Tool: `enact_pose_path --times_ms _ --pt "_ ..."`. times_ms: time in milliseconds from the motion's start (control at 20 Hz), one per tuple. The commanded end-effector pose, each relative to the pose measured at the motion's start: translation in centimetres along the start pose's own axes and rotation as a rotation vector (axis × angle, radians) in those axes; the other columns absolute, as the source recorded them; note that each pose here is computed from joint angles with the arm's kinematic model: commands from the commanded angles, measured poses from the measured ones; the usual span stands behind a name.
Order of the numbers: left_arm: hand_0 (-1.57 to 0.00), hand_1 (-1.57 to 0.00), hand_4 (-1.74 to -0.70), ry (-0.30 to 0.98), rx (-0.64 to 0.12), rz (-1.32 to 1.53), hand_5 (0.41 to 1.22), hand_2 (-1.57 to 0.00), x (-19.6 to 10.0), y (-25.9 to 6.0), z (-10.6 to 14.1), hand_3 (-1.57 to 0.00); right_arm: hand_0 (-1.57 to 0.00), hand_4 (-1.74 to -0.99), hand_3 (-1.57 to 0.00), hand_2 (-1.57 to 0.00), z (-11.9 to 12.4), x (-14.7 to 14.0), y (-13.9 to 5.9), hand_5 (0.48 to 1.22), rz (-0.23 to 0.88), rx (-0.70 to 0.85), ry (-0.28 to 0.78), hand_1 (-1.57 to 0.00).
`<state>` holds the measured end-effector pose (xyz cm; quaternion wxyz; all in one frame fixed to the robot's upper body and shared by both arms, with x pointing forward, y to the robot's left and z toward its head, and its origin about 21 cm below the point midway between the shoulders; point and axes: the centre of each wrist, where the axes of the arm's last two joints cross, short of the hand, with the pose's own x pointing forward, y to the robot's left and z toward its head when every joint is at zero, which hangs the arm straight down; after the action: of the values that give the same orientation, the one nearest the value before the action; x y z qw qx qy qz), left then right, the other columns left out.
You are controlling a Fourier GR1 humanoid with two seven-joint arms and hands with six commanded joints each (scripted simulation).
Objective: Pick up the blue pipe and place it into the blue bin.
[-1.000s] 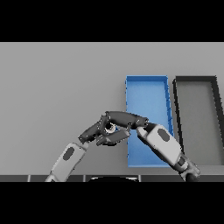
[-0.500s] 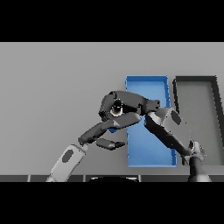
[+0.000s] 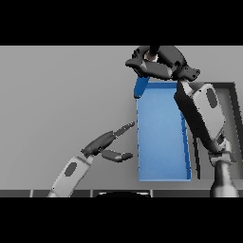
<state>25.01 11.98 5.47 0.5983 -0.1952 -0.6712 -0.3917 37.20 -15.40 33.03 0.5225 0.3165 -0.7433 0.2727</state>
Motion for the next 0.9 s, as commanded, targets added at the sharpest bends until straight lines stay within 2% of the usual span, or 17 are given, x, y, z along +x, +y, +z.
enact_pose_path --times_ms 0,150,300,400,650,750,800,850 --pt "0.00 0.00 -0.89 0.000 -0.005 0.005 0.483 0.00 0.1 -0.2 0.0 0.00 -1.57 -1.498 -1.57 -1.57 0.4 -1.2 -1.1 1.221 0.002 -0.036 0.037 -1.57" --pt "0.00 0.00 -0.88 0.017 0.001 -0.007 0.482 0.00 -0.4 0.2 0.0 0.00 -1.57 -1.499 -1.57 -1.57 2.3 -4.9 -4.4 1.221 -0.024 -0.172 0.159 -1.57" --pt "0.00 0.00 -0.88 0.006 0.004 0.002 0.483 0.00 -0.1 -0.1 -0.1 0.00 -1.57 -1.499 -1.57 -1.57 4.4 -8.4 -6.1 1.221 -0.046 -0.291 0.300 -1.57" --pt "0.00 0.00 -0.87 0.011 0.007 -0.014 0.483 0.00 -0.3 0.4 -0.1 0.00 -1.57 -1.499 -1.57 -1.57 6.1 -10.5 -6.7 1.221 -0.058 -0.354 0.384 -1.57" --pt "0.00 0.00 -0.88 0.009 0.001 0.000 0.479 0.00 -0.6 -0.5 0.0 0.00 -1.57 -1.499 -1.57 -1.57 9.8 -14.4 -5.6 1.221 -0.111 -0.484 0.612 -1.57" --pt "0.00 0.00 -0.88 0.007 0.005 -0.004 0.475 0.00 -0.7 -0.4 0.1 0.00 -1.57 -1.586 -1.02 -1.57 11.4 -15.2 -6.0 1.221 -0.104 -0.511 0.710 -1.57" --pt "0.00 0.00 -0.88 -0.002 0.004 -0.001 0.476 0.00 -0.7 -0.2 0.2 0.00 -1.57 -1.617 -0.82 -1.57 11.9 -16.0 -5.7 1.221 -0.103 -0.514 0.761 -1.57" --pt "0.00 0.00 -0.88 -0.002 0.004 -0.003 0.479 0.00 -0.6 -0.3 0.2 0.00 -1.57 -1.642 -0.68 -1.57 12.5 -16.5 -5.8 1.221 -0.096 -0.516 0.793 -1.57"
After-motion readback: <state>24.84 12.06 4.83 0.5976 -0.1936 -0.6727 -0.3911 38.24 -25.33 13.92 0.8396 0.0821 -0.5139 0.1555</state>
